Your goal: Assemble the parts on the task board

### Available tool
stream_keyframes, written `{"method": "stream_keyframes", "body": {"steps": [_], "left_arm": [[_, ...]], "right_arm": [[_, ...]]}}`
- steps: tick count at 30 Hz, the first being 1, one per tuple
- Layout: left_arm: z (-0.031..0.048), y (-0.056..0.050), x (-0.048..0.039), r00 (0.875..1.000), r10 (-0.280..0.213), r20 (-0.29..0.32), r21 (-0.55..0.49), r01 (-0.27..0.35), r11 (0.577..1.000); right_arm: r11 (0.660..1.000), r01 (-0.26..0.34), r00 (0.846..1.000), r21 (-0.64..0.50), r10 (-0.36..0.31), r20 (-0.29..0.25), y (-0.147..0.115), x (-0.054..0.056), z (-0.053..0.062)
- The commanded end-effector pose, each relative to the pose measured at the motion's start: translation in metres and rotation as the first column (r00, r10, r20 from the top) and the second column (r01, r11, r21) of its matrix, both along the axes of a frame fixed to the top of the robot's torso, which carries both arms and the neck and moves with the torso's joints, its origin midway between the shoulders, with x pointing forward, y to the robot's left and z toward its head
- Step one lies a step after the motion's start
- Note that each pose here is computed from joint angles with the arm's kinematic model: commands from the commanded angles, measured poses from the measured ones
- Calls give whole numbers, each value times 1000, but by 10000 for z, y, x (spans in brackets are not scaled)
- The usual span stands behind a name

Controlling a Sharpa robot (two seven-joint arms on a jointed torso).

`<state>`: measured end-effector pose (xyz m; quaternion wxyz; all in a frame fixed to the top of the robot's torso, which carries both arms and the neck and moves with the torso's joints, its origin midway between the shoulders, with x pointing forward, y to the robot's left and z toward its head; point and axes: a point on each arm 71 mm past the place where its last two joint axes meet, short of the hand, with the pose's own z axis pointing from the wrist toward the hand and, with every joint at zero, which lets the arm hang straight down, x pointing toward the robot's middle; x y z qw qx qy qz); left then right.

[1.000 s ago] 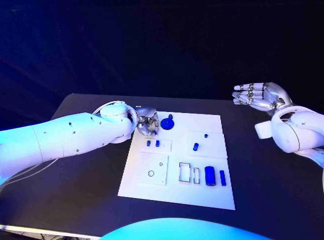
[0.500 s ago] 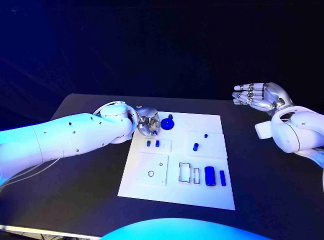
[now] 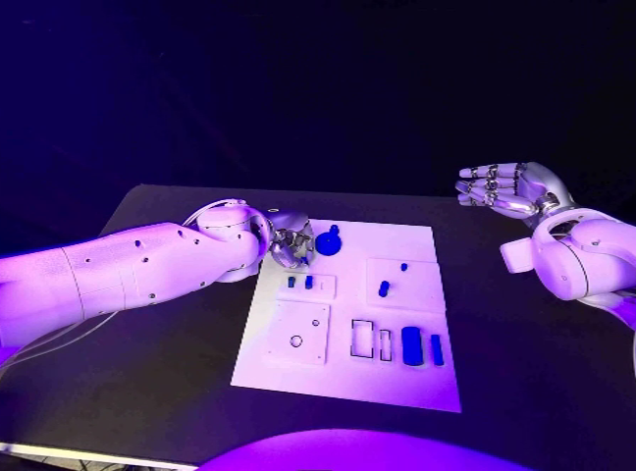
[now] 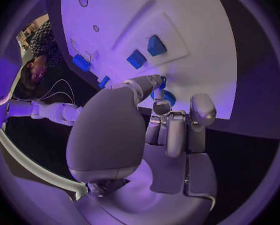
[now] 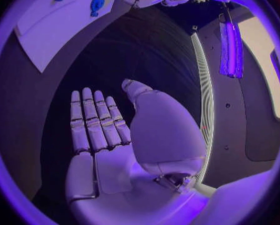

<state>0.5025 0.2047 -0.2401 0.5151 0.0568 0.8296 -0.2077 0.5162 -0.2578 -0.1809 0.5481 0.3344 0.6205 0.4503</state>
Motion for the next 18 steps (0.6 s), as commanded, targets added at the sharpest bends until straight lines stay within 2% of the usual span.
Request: {"method": "stream_keyframes", "body": {"steps": [1,18], "left_arm": [[-23,-30,-20,1000,-19,-24,-1,19,1000],[-18,-42,-22,1000,-22,-16,-11,22,1000]], "right_arm": [[1000,-15,1000,1,15,10,14,-5,7],[1000,-15,1000,1,15,9,17,-7,7]]}}
